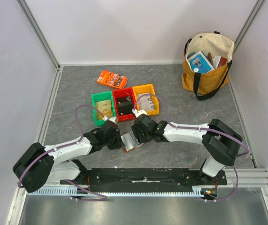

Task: Take the credit cards out of the card holder
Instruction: Remove the credit card from the card holder.

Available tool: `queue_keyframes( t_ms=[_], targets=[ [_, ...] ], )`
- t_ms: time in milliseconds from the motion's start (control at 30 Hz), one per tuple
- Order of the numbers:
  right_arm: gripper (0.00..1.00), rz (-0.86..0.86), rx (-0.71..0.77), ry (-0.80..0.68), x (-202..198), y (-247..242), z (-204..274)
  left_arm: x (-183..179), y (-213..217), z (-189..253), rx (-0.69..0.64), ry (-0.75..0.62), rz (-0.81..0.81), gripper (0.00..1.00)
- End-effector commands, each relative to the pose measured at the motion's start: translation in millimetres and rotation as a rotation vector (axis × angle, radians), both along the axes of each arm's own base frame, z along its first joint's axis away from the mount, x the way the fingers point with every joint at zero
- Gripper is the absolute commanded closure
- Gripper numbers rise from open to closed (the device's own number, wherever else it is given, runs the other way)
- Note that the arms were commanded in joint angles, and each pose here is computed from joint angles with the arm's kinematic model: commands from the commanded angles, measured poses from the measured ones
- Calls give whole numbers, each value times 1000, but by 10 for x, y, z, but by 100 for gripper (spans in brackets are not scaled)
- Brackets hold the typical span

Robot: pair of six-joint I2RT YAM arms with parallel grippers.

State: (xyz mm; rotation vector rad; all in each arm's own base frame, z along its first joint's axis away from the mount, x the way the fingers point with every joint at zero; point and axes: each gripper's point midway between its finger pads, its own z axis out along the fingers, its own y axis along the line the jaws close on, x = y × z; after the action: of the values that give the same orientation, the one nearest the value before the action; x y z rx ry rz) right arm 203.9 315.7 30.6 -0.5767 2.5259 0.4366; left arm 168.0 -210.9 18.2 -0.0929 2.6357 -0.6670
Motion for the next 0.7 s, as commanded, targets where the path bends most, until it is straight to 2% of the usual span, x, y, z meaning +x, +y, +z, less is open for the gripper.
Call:
queue_keyframes(
  t_ms=[0,467,667],
  targets=[
    [40,-36,-27,-45,52,-37,1,-25,-5,-15,-8,12,12,95],
    [36,-43,-65,-101,78,-48,106,-15,-21,-3,-11,11,9,95],
    [41,-25,-68,-90,26,-10,55,-35,-16,-22,-8,16,5,95]
  ],
)
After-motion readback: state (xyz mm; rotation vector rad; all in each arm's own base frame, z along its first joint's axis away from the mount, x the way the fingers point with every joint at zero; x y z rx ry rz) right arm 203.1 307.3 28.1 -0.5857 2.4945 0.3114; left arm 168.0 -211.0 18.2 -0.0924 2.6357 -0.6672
